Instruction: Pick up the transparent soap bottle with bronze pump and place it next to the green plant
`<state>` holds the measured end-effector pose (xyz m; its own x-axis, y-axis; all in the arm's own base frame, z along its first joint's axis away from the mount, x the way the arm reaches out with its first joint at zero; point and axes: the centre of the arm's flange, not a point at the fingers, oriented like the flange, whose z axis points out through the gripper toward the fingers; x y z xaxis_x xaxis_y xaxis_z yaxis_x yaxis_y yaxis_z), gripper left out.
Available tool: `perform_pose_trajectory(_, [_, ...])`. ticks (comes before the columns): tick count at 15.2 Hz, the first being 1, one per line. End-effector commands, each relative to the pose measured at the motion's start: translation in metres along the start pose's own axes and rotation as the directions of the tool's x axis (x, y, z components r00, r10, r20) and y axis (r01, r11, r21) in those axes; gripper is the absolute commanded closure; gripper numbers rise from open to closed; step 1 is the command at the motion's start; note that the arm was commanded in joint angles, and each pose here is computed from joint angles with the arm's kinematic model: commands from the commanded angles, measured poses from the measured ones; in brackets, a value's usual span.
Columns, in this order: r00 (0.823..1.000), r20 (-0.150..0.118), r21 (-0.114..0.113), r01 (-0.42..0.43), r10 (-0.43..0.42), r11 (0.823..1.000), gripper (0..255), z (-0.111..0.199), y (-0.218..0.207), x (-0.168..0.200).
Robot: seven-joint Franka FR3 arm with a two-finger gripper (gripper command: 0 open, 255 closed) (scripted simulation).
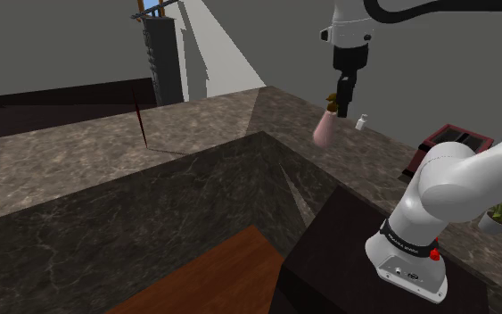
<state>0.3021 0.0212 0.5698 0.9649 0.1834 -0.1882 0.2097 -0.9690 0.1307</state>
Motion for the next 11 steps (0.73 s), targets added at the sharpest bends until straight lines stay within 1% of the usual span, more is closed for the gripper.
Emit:
perform_pose_trajectory(1, [1.000,0.000,0.000,0.000,0.000,1.000,0,0.000,0.000,0.000])
perform_pose_trajectory(6, [0.998,-0.022,0.006,0.060,-0.059,0.998,0,0.017,0.065,-0.002])
perform_pose_trajectory(11, [0.992,-0.044,0.011,0.119,-0.118,0.993,0,0.035,0.130,0.000])
